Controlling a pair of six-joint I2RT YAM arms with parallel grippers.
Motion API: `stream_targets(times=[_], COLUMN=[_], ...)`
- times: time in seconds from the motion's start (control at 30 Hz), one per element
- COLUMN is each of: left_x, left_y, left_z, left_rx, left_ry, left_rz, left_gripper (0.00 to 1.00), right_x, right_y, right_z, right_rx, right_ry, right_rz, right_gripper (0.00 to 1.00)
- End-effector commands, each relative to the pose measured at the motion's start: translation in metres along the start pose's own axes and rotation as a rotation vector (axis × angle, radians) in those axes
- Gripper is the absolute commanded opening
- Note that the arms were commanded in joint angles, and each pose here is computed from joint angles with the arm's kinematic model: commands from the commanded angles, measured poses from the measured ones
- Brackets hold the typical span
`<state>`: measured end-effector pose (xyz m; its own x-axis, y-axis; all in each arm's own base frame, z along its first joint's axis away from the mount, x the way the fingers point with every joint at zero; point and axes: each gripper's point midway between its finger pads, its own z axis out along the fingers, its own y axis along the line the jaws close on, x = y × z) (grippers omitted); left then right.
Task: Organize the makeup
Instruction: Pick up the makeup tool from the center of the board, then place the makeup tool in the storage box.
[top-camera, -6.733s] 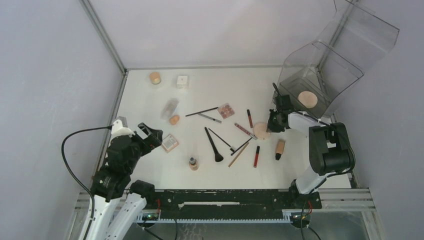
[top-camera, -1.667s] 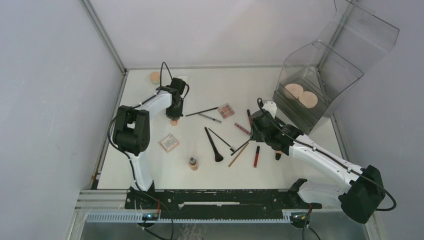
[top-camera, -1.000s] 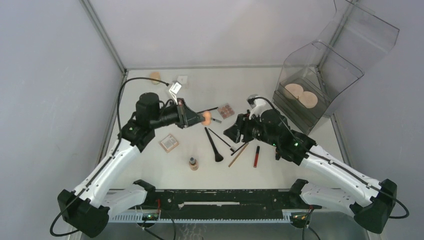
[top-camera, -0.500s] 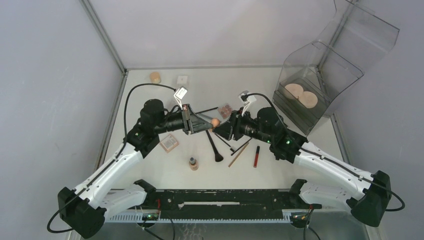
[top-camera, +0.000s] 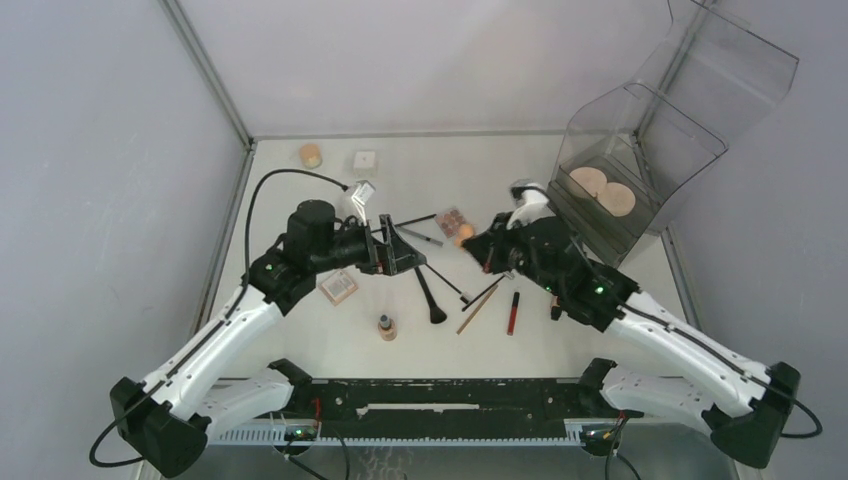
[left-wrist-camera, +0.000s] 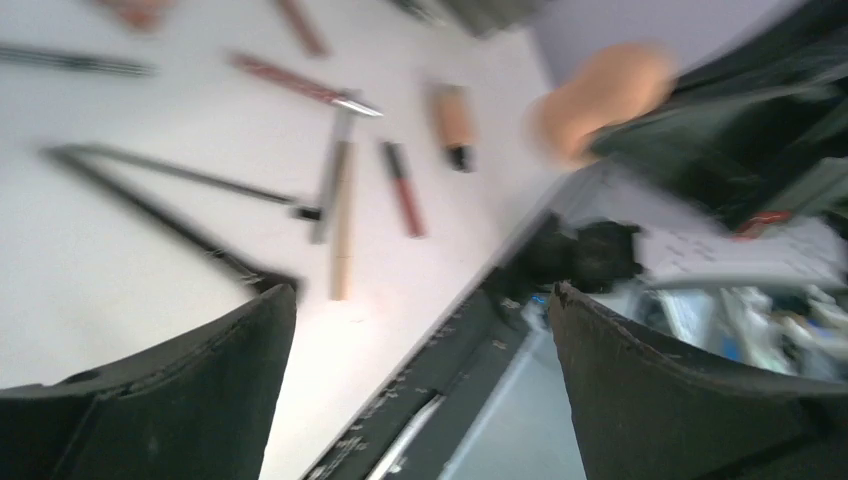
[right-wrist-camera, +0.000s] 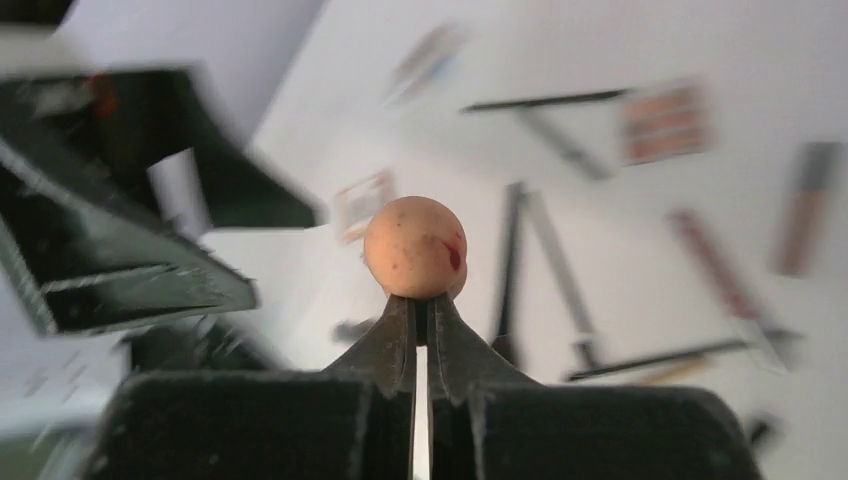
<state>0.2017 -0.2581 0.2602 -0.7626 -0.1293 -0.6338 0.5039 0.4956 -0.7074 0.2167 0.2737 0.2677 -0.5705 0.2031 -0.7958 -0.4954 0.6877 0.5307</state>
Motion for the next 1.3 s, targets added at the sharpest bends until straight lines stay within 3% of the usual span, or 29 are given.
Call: stream_targets(times=[0.0,0.1,0.23,0.4,0.6,0.63,0.73,0.77,0.83,1.07,1.17,1.27], left_x=[-0.017,0.000,0.026,0.043,0.058,0.058,0.059,0.060,0.060,0.067,0.069,0.070], left_y=[0.085,0.143,0.195,0.234,0.250,0.251,0.253,0.253,0.254,0.263,0.269,0.278], left_z=[-0.058,-0.093,-0.119,-0.126,-0.114,-0.112,-0.109,-0.107,-0.104,-0.104,-0.103,-0.102], left_rx=[-0.592,-0.891,-1.091,-1.231,-1.250,-1.245,-1.241,-1.237,-1.226,-1.254,-1.274,-1.319], left_ry=[-0.097,-0.115,-0.144,-0.171,-0.079,-0.074,-0.067,-0.059,-0.048,-0.019,-0.047,-0.061], left_rz=[0.116,0.037,-0.151,-0.229,-0.253,-0.256,-0.261,-0.259,-0.264,-0.256,-0.281,-0.315], left_gripper=[1.00,1.00,1.00,1.00,1.00,1.00,1.00,1.00,1.00,1.00,1.00,1.00], right_x=[-0.070,-0.094,-0.119,-0.149,-0.169,-0.172,-0.179,-0.181,-0.187,-0.187,-0.175,-0.155], right_y=[-0.107,-0.162,-0.210,-0.257,-0.312,-0.320,-0.337,-0.336,-0.324,-0.248,-0.206,-0.192], right_z=[-0.071,-0.112,-0.138,-0.136,-0.129,-0.130,-0.130,-0.128,-0.122,-0.100,-0.090,-0.085], right_rx=[0.567,0.790,0.930,1.018,1.123,1.151,1.197,1.195,1.166,0.947,0.786,0.728], right_ry=[-0.217,-0.269,-0.318,-0.322,-0.284,-0.289,-0.283,-0.275,-0.283,-0.300,-0.305,-0.275], right_rz=[-0.100,-0.061,-0.012,0.049,0.099,0.096,0.108,0.111,0.084,-0.039,-0.086,-0.079], right_gripper=[0.00,0.00,0.00,0.00,0.00,0.04,0.58,0.66,0.75,0.76,0.76,0.76])
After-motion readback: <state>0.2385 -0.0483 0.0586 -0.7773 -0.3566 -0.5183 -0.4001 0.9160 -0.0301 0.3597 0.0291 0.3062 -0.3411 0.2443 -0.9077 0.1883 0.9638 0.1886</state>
